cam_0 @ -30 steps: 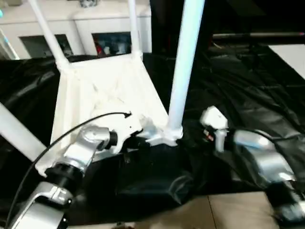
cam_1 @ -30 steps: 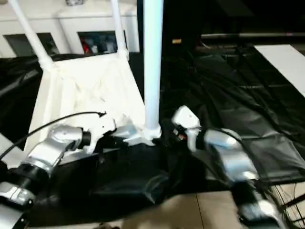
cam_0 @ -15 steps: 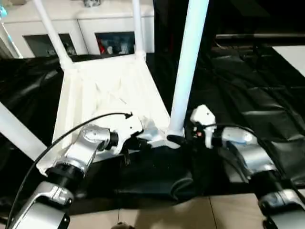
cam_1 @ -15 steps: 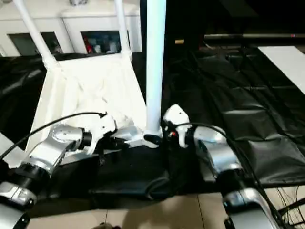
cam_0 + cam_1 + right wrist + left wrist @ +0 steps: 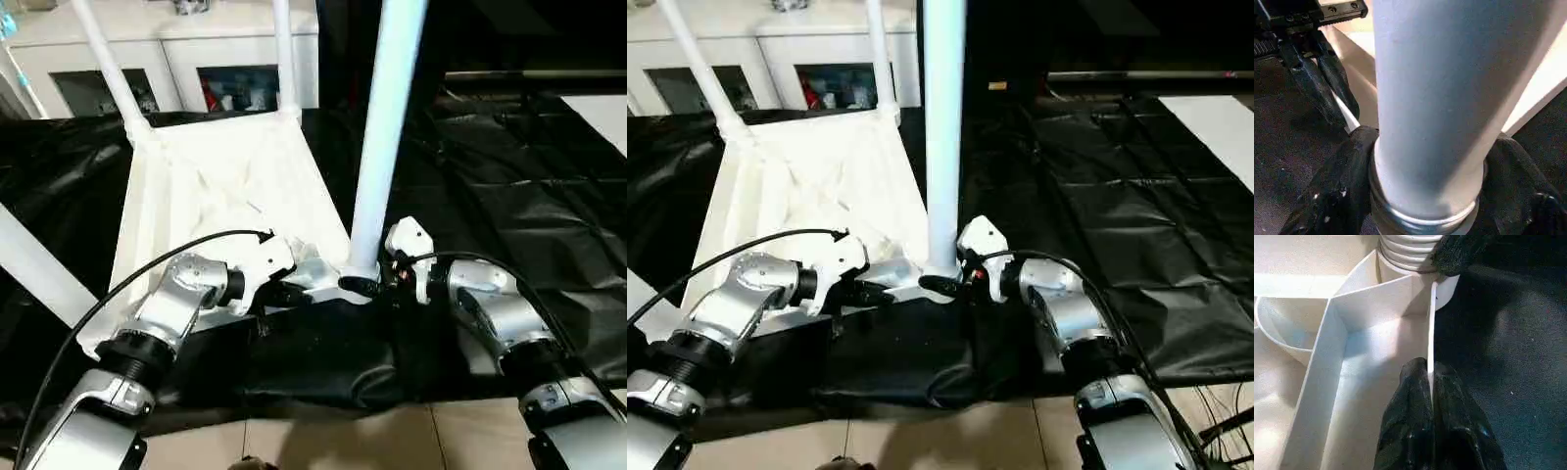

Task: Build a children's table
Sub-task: Rotate leg to tighten

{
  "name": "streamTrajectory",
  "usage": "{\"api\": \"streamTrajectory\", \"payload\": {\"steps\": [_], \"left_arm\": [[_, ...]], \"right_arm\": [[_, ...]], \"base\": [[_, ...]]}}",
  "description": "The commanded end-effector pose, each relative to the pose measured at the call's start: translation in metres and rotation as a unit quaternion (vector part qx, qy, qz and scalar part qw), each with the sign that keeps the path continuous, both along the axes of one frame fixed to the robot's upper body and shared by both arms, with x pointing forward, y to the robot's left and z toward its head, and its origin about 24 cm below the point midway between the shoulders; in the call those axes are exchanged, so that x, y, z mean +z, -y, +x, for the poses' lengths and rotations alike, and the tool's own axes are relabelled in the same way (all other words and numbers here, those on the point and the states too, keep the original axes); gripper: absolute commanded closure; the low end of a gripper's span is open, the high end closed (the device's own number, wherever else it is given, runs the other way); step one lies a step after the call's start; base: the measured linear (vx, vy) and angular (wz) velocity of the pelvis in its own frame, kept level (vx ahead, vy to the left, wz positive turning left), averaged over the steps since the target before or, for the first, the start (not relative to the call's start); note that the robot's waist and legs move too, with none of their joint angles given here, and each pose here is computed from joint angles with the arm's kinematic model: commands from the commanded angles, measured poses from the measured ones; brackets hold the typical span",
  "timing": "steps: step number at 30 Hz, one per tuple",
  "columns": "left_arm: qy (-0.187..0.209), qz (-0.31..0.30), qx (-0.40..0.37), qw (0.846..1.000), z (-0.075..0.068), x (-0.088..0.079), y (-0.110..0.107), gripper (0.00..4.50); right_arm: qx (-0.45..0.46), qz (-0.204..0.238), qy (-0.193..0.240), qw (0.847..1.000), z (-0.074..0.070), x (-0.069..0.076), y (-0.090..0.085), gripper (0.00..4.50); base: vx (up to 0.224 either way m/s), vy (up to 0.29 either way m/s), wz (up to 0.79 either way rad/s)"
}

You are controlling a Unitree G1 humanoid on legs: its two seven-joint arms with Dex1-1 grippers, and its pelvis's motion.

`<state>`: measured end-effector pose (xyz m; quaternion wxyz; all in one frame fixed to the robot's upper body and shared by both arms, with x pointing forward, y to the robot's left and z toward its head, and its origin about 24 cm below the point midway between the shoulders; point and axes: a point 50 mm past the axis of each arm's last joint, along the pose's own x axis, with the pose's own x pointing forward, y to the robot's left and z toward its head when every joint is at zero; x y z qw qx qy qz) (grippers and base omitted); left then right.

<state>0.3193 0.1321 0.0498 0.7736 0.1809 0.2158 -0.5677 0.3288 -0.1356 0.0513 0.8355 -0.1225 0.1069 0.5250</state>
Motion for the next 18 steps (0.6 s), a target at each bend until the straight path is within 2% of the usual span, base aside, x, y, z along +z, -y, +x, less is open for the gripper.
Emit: {"api": "streamTrajectory", "payload": {"steps": [1,5,9,10,11,12,13,14,15,17,18], "left_arm": [[0.006,-0.020,0.003,1.000,0.002,0.002,0.001,4.50],[0.007,-0.017,0.005,1.000,0.002,0.001,0.000,4.50],[0.015,-0.019,0.051,0.998,0.007,0.000,0.001,4.50],[0.018,-0.020,0.067,0.997,0.009,-0.001,0.003,4.50],[0.019,-0.020,0.070,0.997,0.010,-0.001,0.004,4.50],[0.021,-0.022,0.090,0.995,0.012,-0.002,0.008,4.50],[0.021,-0.022,0.092,0.995,0.012,-0.003,0.009,4.50],[0.024,-0.023,0.121,0.992,0.016,-0.004,0.017,4.50],[0.025,-0.023,0.126,0.991,0.017,-0.004,0.019,4.50],[0.034,-0.030,0.148,0.988,0.022,-0.003,0.031,4.50],[0.036,-0.030,0.152,0.987,0.022,-0.003,0.033,4.50]], "right_arm": [[0.009,-0.004,0.011,1.000,0.003,0.004,-0.003,1.75],[0.002,-0.007,0.012,1.000,0.004,0.002,-0.001,1.75],[-0.113,0.027,0.020,0.993,0.011,-0.004,0.004,1.76],[-0.167,0.052,0.015,0.985,0.014,-0.007,0.004,1.76],[-0.182,0.059,0.013,0.981,0.015,-0.008,0.004,1.76],[-0.236,0.075,0.005,0.969,0.016,-0.014,0.003,1.76],[-0.242,0.076,0.005,0.967,0.016,-0.014,0.003,1.76],[-0.312,0.079,-0.005,0.947,0.014,-0.024,-0.001,1.76],[-0.320,0.079,-0.008,0.944,0.014,-0.026,-0.002,1.76],[-0.367,0.082,-0.015,0.927,0.013,-0.032,-0.014,1.77],[-0.374,0.082,-0.016,0.924,0.013,-0.033,-0.016,1.77]], "base": [[0.000,0.000,0.00],[0.000,0.000,0.00],[0.000,0.000,0.00],[0.000,0.000,0.00],[0.000,0.000,0.00],[0.000,0.000,0.00],[0.000,0.000,0.00],[0.000,0.000,0.00],[0.000,0.000,0.00],[0.000,0.000,0.00],[0.000,0.000,0.00]]}}
